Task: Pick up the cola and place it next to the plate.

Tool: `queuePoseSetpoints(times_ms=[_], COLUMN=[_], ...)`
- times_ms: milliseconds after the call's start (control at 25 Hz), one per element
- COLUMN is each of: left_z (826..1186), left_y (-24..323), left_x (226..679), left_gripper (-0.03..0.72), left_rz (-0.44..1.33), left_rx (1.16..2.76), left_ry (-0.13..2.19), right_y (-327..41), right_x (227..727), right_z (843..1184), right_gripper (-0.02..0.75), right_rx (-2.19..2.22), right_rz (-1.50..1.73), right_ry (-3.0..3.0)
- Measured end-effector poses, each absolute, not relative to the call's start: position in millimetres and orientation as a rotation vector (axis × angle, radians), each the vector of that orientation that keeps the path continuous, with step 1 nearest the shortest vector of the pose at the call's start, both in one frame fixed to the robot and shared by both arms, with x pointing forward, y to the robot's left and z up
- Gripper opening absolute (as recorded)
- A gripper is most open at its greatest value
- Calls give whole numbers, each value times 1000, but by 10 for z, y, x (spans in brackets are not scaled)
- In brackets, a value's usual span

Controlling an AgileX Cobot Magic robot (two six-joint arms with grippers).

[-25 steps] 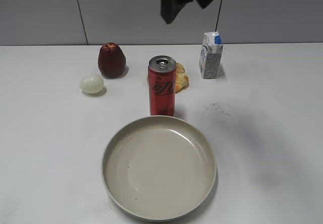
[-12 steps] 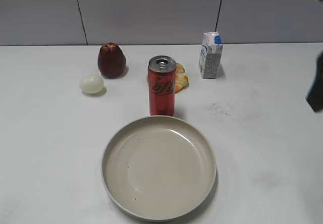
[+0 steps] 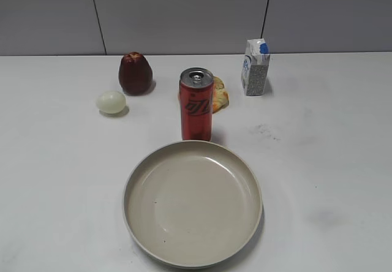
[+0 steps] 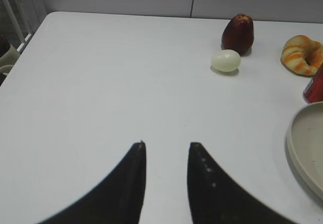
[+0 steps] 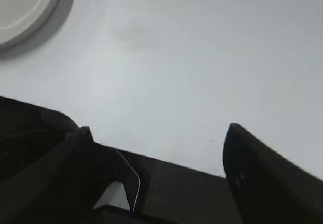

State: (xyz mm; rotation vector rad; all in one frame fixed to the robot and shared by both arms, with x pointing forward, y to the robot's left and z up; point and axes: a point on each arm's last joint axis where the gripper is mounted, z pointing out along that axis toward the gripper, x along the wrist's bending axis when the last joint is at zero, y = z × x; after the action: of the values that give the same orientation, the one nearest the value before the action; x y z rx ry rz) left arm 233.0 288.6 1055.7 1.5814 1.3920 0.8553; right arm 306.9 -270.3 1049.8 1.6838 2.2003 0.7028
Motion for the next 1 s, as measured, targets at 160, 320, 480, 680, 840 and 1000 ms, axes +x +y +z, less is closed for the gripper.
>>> queuePoseSetpoints(times_ms=[160, 320, 480, 680, 840, 1000], left_z=[10557, 10557, 10557, 10557, 10557, 10557], left_y=[2886, 2886, 2886, 2886, 2886, 2886], left_x=[2330, 2330, 2330, 2330, 2330, 2330], left_gripper=[227, 227, 227, 227, 227, 227], left_rz=[855, 855, 855, 855, 855, 855], left_rx=[1581, 1581, 1581, 1581, 1581, 1581], left_ry=[1392, 1392, 1392, 1392, 1392, 1392], right_y=[-2797, -2841, -2846, -2845, -2885, -2944], right_x=[2842, 2735, 2723, 2714, 2635, 2510], right_z=[10432, 10472, 10476, 10478, 10497, 10505], right_gripper=[595, 594, 594, 594, 594, 594], right_rx=[1593, 1534, 1528, 1526, 1525, 1550], right_rz=[867, 961, 971, 980, 1027, 1064], right_ry=[2106, 2044, 2037, 2036, 1963, 1802])
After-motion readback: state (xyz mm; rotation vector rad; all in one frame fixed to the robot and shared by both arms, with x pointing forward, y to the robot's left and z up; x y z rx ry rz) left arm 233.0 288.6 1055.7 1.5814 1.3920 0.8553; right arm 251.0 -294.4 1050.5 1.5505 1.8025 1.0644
